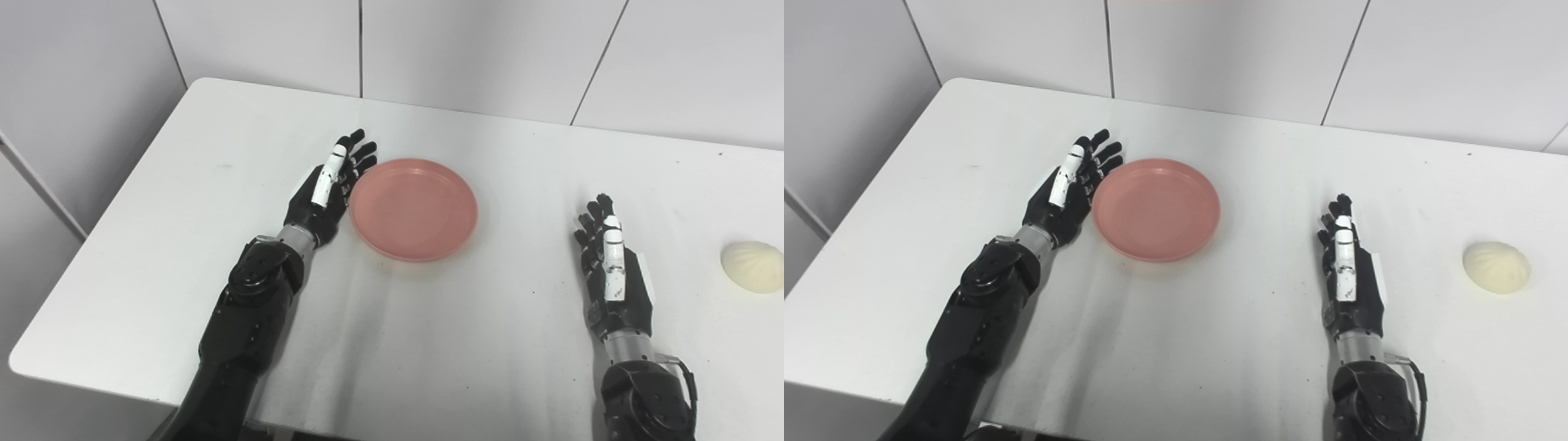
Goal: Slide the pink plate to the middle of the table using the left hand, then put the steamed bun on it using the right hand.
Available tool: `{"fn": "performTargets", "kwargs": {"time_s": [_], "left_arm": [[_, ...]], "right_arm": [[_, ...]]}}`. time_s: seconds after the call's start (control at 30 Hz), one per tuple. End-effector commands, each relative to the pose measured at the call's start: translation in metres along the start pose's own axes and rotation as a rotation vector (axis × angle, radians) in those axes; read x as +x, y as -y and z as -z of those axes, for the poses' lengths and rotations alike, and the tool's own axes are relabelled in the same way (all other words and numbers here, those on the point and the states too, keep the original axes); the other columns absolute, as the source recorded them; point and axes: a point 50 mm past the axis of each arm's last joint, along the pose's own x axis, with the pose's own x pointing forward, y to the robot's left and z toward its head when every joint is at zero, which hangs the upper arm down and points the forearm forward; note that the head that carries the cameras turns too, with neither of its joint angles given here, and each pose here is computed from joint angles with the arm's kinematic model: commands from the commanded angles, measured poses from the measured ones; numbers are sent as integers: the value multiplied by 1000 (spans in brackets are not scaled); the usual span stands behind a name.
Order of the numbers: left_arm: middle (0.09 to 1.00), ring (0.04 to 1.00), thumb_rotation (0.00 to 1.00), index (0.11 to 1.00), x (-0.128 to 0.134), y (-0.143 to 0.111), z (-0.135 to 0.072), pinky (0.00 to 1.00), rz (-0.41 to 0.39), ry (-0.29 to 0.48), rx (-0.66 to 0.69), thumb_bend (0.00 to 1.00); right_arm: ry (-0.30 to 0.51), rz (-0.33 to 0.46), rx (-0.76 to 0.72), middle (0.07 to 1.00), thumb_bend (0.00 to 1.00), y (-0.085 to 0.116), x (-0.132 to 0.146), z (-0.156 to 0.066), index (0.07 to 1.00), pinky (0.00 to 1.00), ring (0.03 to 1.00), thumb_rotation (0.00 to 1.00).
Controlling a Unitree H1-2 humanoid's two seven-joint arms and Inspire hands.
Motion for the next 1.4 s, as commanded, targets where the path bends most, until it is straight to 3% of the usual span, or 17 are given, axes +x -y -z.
{"fn": "performTargets", "kwargs": {"time_s": [0.0,0.53,1.1,1.37], "left_arm": [[966,971,1000,976,-3,19,9,999,58,-66,-12,434],[970,970,1000,979,-9,68,27,996,189,-66,-85,452],[976,981,1000,987,-18,62,39,1000,200,-107,-141,438],[979,981,1000,991,-19,58,39,1000,197,-109,-137,427]], "right_arm": [[-18,-35,13,998,202,-11,-3,4,1000,1000,991,1000],[0,-25,21,988,207,-25,0,4,1000,1000,985,1000],[33,16,-9,972,224,-27,5,0,983,983,971,1000],[61,54,-23,965,202,-23,6,-11,980,977,969,1000]]}}
